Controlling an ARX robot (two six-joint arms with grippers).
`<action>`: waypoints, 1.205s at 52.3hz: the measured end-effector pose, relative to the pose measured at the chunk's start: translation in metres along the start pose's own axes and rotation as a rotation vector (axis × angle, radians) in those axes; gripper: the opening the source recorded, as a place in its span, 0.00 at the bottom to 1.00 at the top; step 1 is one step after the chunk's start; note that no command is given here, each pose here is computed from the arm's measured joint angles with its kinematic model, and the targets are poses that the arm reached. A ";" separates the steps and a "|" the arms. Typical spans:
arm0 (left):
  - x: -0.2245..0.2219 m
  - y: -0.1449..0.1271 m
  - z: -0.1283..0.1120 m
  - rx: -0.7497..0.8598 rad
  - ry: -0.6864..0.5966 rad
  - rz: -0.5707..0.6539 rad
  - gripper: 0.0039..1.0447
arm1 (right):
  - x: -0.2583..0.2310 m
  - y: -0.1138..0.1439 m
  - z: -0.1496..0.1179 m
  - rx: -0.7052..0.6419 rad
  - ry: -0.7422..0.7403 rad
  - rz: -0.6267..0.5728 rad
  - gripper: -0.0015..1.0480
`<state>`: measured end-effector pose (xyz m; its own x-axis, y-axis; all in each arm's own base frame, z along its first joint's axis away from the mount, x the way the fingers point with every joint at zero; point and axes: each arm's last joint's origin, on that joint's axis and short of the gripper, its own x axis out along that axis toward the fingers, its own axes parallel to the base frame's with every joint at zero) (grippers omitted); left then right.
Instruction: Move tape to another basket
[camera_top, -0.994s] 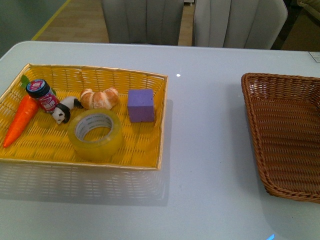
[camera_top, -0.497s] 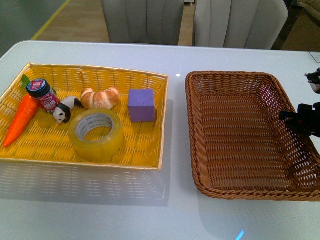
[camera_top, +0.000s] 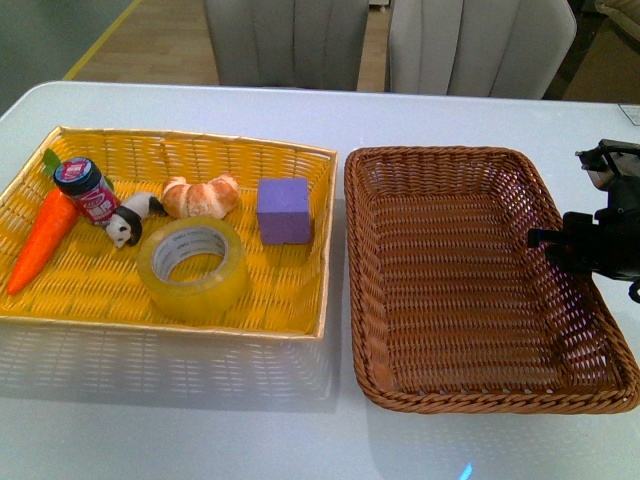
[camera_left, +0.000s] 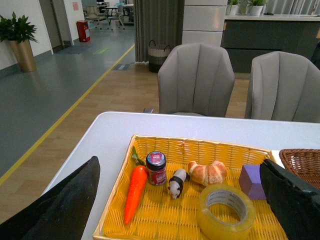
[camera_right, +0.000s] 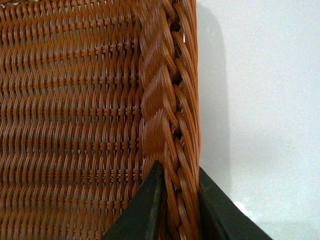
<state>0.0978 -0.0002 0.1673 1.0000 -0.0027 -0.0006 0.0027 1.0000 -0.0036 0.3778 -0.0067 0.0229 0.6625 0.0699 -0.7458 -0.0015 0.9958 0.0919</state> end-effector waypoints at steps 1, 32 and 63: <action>0.000 0.000 0.000 0.000 0.000 0.000 0.92 | 0.000 0.000 0.000 0.000 0.000 -0.001 0.19; 0.000 0.000 0.000 0.000 0.000 0.000 0.92 | -0.096 -0.056 0.020 0.146 -0.344 -0.101 0.92; 0.000 0.000 0.000 0.000 0.000 0.000 0.92 | -0.192 -0.020 -0.025 -0.069 -0.843 -0.049 0.36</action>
<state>0.0978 -0.0002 0.1673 1.0000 -0.0027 -0.0006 0.0027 1.0000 -0.0036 0.2321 -0.0383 0.1478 0.9999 -0.0141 -0.0036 0.0142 0.9998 0.0115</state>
